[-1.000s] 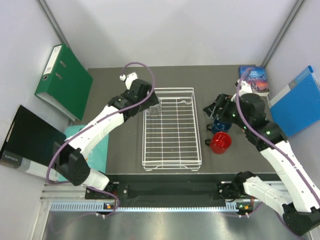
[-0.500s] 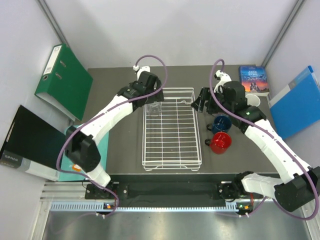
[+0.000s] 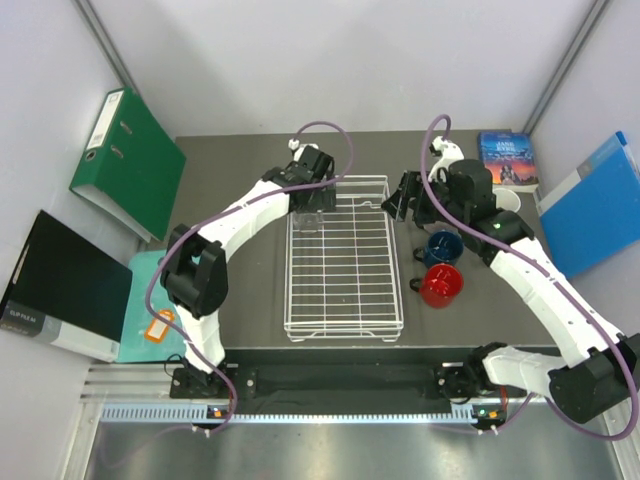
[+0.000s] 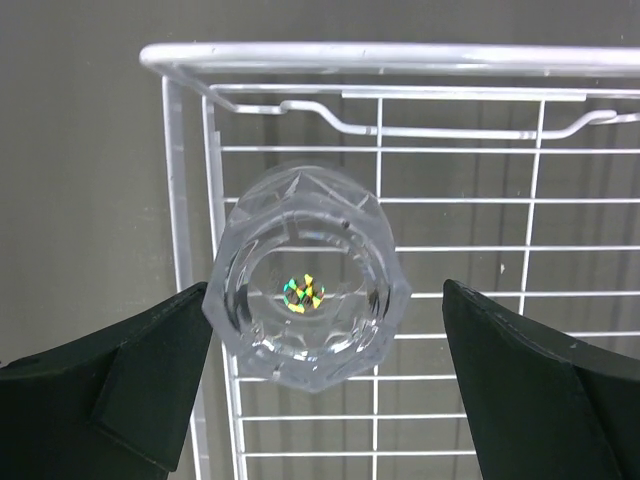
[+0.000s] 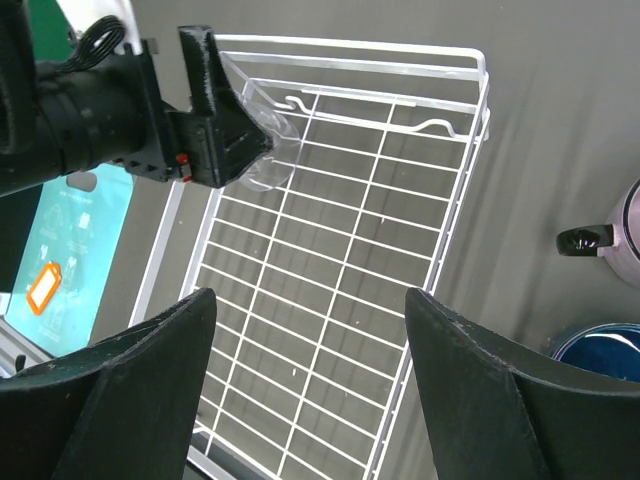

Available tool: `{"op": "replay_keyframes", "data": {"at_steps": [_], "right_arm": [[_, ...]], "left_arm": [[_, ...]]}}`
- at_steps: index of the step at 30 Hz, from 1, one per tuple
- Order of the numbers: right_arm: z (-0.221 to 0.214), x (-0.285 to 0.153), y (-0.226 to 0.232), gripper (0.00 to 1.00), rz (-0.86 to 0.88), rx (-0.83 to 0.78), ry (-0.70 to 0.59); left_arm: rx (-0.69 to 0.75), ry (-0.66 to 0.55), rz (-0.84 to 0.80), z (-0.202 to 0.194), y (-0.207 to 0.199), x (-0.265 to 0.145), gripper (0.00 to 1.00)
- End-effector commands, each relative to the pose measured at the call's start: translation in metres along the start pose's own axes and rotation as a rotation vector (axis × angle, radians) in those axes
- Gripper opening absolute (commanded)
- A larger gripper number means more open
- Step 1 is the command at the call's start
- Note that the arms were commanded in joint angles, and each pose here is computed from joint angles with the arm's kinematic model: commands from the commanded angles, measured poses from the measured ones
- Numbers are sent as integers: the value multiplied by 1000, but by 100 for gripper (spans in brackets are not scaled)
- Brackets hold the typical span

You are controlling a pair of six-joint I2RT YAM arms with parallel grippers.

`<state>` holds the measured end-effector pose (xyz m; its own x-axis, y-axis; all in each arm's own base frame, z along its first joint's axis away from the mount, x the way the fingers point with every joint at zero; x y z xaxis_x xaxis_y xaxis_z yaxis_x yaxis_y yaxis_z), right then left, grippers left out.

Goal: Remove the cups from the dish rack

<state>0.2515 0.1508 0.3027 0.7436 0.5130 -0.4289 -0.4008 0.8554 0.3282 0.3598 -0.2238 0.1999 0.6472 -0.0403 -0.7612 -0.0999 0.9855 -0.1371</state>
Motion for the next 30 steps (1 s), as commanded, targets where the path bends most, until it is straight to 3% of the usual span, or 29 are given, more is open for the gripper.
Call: {"op": "replay_keyframes", "data": {"at_steps": [1, 6, 13, 14, 17, 18, 23, 25, 29, 30], "right_arm": [[24, -6, 10, 76, 30, -11, -91], [22, -5, 9, 75, 26, -3, -88], [16, -4, 7, 75, 16, 5, -83], [17, -4, 7, 75, 16, 4, -88], [17, -3, 7, 75, 17, 10, -91], [18, -4, 7, 75, 16, 13, -94], [20, -9, 1, 74, -65, 40, -123], [21, -12, -5, 75, -129, 63, -156], [20, -22, -2, 77, -96, 93, -224], [15, -20, -2, 77, -81, 101, -221]], "left_arm": [[5, -23, -22, 17, -8, 2, 99], [11, 4, -11, 14, -7, 14, 99], [16, 8, -35, 10, -6, 11, 63], [21, 7, -33, 11, -4, 11, 47], [29, 2, -29, 13, -3, 7, 15], [29, 4, -26, 14, -2, 3, 0], [-25, -57, -60, 34, -4, -30, 0], [-68, -122, -147, 48, -7, -56, 0], [-234, -130, -423, 71, -4, -99, 0], [-242, -40, -554, 59, -8, -102, 0]]}}
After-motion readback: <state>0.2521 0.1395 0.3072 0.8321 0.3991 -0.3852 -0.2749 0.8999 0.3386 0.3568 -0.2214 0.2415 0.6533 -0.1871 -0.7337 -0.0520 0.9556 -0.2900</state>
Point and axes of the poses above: each gripper's point midway between its finger pads, its own x axis out along the fingers, its own y axis along the line the jaws close on, z = x × y, the point moved 8 cm from there along -x, back along the fingers, and after that the axes turned 6 degrees about -x, right-handed, at the moved point
